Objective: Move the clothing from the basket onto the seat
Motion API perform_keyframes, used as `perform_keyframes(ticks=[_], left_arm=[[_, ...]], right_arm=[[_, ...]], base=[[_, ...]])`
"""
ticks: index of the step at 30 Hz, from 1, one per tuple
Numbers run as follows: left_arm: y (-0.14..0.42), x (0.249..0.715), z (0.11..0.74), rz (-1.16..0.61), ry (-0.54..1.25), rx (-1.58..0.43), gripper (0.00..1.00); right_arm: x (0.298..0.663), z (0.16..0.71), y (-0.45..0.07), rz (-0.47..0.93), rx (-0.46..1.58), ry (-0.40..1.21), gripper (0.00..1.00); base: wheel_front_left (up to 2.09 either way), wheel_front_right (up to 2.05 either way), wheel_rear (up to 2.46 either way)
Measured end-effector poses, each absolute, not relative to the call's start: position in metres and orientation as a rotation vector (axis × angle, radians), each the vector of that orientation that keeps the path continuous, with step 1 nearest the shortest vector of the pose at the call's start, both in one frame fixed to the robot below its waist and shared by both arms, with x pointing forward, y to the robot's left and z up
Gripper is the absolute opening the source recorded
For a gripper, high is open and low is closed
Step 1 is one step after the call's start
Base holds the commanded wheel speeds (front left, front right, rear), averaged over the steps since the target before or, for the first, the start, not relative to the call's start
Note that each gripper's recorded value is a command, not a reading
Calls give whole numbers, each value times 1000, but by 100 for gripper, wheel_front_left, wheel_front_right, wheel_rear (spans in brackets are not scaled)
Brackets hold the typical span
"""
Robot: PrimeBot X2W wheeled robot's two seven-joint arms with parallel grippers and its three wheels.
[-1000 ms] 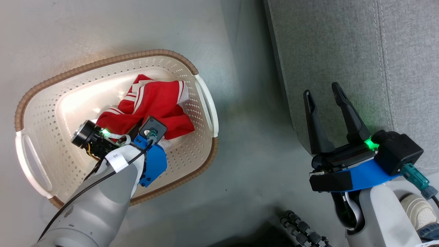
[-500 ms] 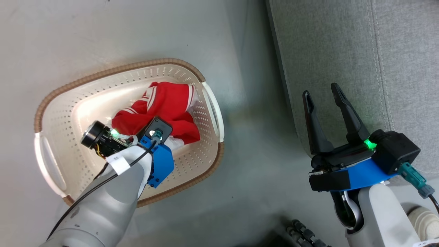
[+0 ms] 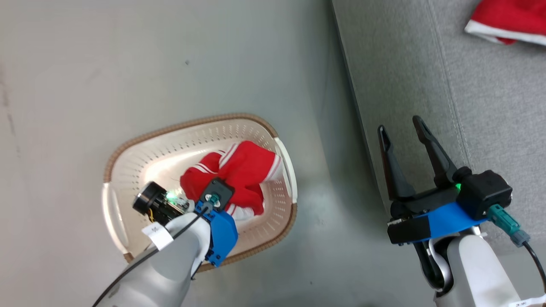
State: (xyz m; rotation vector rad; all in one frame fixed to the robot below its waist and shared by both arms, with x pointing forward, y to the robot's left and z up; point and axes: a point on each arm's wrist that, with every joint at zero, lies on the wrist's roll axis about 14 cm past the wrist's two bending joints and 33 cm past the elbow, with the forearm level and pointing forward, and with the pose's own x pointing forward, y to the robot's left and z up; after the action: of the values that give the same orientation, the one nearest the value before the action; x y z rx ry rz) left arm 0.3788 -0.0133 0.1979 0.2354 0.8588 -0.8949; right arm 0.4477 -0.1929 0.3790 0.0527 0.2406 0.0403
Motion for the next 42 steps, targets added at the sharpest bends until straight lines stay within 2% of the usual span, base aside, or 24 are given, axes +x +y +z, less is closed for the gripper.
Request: perform_keyframes(ticks=[9, 25, 42], left_arm=[[-10, 377, 252, -869, 745, 219, 0], [-18, 395, 382, -797, 376, 145, 0], [-27, 410, 474, -770, 213, 115, 0]], right_arm=[[435, 415, -184, 62, 48, 194, 100], [405, 482, -165, 111, 57, 64, 100], [385, 506, -141, 181, 68, 21, 100]], base=[[0, 0, 0], [0, 0, 0], [0, 0, 0]])
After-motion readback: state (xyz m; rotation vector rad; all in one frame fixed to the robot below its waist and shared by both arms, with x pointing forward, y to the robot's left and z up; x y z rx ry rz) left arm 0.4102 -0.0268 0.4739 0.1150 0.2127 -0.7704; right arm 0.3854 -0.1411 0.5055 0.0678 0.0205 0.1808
